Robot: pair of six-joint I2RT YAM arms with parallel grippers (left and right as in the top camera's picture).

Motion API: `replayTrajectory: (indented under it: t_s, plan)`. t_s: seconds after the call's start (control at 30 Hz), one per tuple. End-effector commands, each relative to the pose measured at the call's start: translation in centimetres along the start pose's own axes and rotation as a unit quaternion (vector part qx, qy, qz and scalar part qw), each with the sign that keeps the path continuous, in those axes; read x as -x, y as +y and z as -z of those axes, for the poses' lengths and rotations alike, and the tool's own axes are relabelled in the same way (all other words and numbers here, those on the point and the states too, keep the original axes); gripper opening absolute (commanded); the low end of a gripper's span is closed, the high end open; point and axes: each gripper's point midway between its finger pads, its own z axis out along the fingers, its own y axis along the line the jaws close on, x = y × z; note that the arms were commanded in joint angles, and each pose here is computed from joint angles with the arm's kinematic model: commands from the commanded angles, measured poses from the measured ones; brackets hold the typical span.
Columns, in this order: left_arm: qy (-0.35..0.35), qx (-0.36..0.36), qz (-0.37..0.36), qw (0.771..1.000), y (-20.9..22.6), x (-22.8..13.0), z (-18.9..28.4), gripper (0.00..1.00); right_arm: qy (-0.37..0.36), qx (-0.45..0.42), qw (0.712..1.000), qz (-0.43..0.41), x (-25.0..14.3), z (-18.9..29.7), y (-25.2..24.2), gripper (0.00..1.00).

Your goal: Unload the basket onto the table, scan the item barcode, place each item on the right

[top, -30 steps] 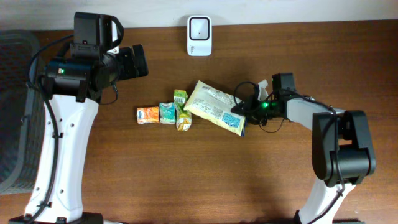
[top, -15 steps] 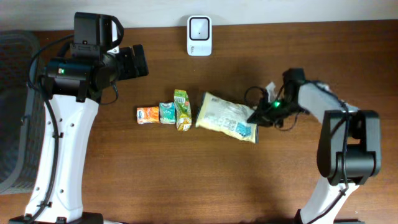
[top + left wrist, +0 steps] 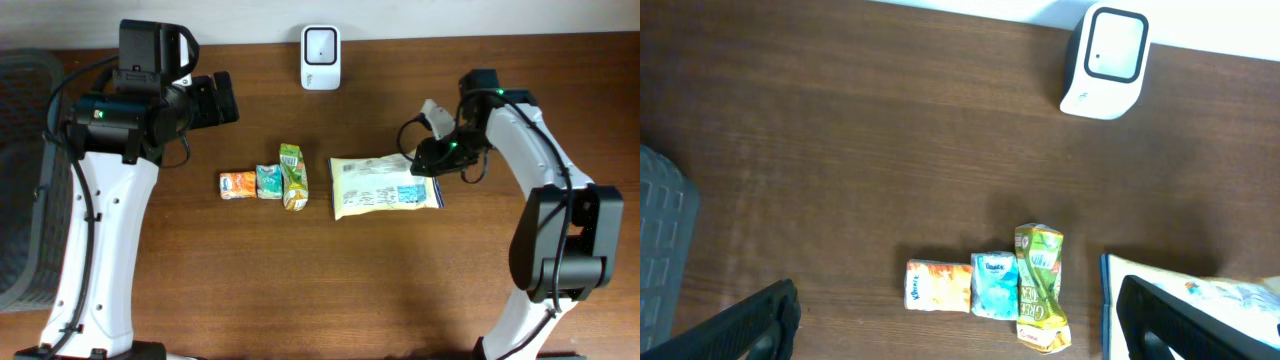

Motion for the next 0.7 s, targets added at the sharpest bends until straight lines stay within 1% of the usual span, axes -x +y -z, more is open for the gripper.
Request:
replayTrajectory:
  t_s: [0.0,0.1,0.17,0.2,0.23,0.3,0.43,0.5,0.53,0.6,0.67]
  plan:
    - [-0.009,0.003,-0.007,1.000,0.2,0.3,0.6,0.99,-0.026,0.005,0.994,-0.101,0.7,2.0,-1.2,0.68]
    - [-0.008,0.003,-0.007,1.000,0.2,0.3,0.6,0.99,-0.029,0.048,0.982,-0.182,0.8,2.9,-0.5,0.72]
    - [-0.009,0.003,-0.007,1.000,0.2,0.3,0.6,0.99,-0.006,0.057,0.964,-0.258,0.0,2.9,0.0,0.73]
    - [-0.008,0.003,-0.007,1.000,0.2,0.3,0.6,0.99,0.002,0.057,0.963,-0.265,-0.3,2.9,0.3,0.73]
    - [-0.009,0.003,-0.007,1.000,0.2,0.3,0.6,0.99,0.010,0.058,0.963,-0.263,-0.5,2.7,0.8,0.77]
    - [-0.008,0.003,-0.007,1.000,0.2,0.3,0.6,0.99,0.015,0.044,0.967,-0.252,-0.6,2.3,1.1,0.80]
    - [-0.008,0.003,-0.007,1.000,0.2,0.3,0.6,0.99,0.001,-0.027,0.979,-0.203,0.4,1.4,0.4,0.83]
    - [-0.008,0.003,-0.007,1.000,0.2,0.3,0.6,0.99,-0.013,-0.059,0.983,-0.171,1.2,1.2,-0.1,0.88]
    - [-0.009,0.003,-0.007,1.000,0.2,0.3,0.6,0.99,-0.021,-0.066,0.986,-0.152,1.6,1.1,-0.3,0.94]
    - [-0.008,0.003,-0.007,1.000,0.2,0.3,0.6,0.99,-0.040,-0.073,0.993,-0.087,2.8,1.2,-0.6,1.00]
    - [-0.008,0.003,-0.007,1.000,0.2,0.3,0.6,0.99,-0.052,-0.081,0.993,-0.062,3.3,1.5,-1.4,0.99]
